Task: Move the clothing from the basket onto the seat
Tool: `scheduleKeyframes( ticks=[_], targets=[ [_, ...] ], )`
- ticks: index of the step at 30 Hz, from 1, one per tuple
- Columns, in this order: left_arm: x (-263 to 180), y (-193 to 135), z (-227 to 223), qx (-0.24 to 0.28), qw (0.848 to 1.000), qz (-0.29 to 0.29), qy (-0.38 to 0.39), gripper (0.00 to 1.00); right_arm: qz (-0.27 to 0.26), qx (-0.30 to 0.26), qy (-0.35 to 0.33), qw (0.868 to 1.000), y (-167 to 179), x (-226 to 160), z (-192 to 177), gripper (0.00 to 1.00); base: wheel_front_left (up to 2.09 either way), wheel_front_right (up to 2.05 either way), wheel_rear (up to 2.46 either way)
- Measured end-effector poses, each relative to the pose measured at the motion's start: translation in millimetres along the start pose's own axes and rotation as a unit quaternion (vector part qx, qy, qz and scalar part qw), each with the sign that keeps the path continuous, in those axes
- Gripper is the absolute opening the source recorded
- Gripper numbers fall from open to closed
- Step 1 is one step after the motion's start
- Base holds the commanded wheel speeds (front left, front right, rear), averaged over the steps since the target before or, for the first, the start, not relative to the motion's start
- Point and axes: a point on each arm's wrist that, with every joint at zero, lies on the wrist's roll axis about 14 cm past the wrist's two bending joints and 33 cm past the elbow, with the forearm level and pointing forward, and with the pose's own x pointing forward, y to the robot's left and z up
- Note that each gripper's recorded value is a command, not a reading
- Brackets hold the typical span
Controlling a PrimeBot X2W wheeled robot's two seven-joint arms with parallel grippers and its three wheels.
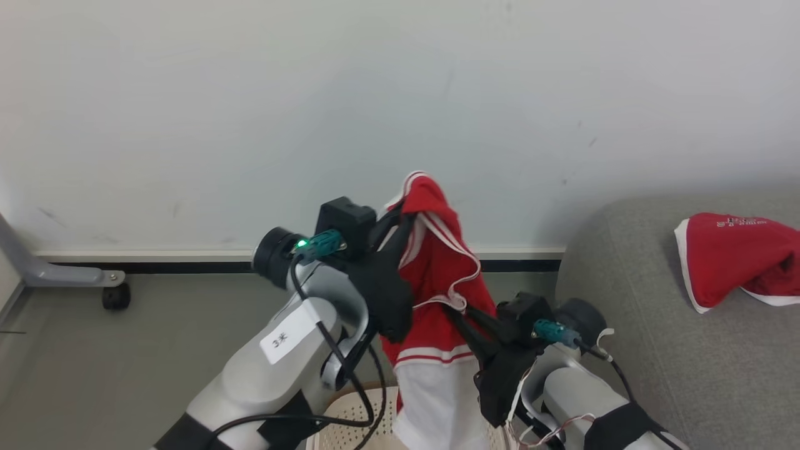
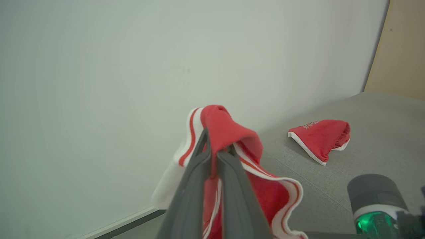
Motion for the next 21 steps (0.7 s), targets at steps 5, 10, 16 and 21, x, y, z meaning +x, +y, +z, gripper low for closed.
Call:
scheduleKeyframes(
  ticks=[5, 10, 16, 21],
  targets=[
    [-5.1, 6.0, -26.8, -0.012, 1.0, 0.009, 0.023, 1.0, -0.055, 0.004, -0.016, 0.998, -42.8, -11.3, 12.8, 0.0, 0.0, 0.0, 0.0],
    [-6.2, -3.0, -44.1, -0.023, 0.999, 0.001, 0.034, 1.0, -0.111, -0.013, -0.025, 0.993, -91.4, -34.7, 23.3, 0.0, 0.0, 0.0, 0.0],
    [-3.7, -27.2, -55.3, -0.04, 0.998, -0.028, 0.036, 1.0, -0.162, -0.039, -0.043, 0.985, -133.9, -64.3, 42.6, 0.0, 0.0, 0.0, 0.0],
    [-4.0, -52.6, -66.9, -0.053, 0.996, -0.06, 0.043, 1.0, -0.207, -0.062, -0.052, 0.975, -163.7, -96.7, 53.6, 0.0, 0.0, 0.0, 0.0]
  ],
)
